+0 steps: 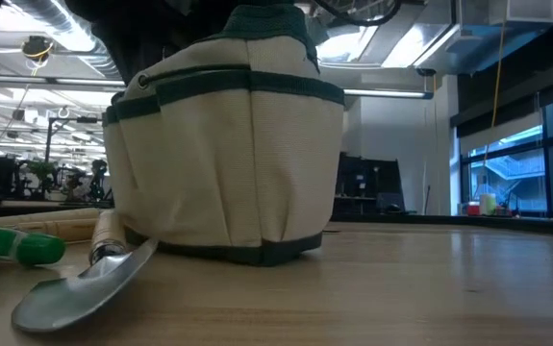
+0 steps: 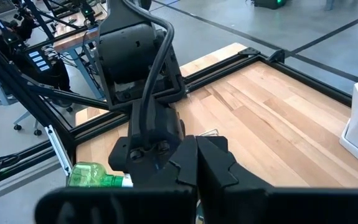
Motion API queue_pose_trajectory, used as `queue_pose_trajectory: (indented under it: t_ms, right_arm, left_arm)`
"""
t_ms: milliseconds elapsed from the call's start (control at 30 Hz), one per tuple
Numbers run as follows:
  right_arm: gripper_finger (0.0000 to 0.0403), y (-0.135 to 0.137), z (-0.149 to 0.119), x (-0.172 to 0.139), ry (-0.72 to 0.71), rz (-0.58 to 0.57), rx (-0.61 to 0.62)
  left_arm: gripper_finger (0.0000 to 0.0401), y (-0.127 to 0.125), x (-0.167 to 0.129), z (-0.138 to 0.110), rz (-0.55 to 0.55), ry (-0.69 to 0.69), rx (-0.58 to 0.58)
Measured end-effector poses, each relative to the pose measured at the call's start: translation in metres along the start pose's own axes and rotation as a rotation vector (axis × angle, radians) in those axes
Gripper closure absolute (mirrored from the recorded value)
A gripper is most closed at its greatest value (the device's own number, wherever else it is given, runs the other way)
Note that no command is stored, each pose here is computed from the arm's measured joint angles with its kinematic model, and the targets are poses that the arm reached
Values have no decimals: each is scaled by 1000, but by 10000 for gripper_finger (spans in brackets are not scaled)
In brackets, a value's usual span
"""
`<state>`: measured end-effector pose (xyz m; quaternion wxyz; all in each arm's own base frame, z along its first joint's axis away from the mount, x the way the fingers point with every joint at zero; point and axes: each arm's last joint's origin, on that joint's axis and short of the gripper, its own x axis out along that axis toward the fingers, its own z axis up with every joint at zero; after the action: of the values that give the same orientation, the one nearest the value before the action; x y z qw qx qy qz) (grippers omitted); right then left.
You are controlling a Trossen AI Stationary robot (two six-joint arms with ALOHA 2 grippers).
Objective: Pick & Place Garden tools in Gardening bag
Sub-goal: Put the brown hand rake into the green gardening bag
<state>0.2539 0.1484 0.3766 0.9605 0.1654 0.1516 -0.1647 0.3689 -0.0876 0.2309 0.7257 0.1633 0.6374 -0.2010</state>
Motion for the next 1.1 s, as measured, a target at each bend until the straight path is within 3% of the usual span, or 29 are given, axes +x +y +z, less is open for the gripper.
queue_pose_trajectory:
  t_ms: [267, 600, 767, 1100]
  right_arm:
    - [403, 0, 0, 0, -1, 0, 8]
    - [403, -1, -1, 0, 5, -4, 0]
    - [403, -1, -3, 0, 37, 12, -14]
    - [403, 7, -8, -4, 108, 113, 4]
  left_arm:
    - [1, 7, -10, 2, 10, -24, -26]
    - [1, 23, -57, 5, -73, -101, -121]
    - [1, 32, -82, 9, -111, -208, -221]
    - [1, 42, -142, 3, 18, -560, -402]
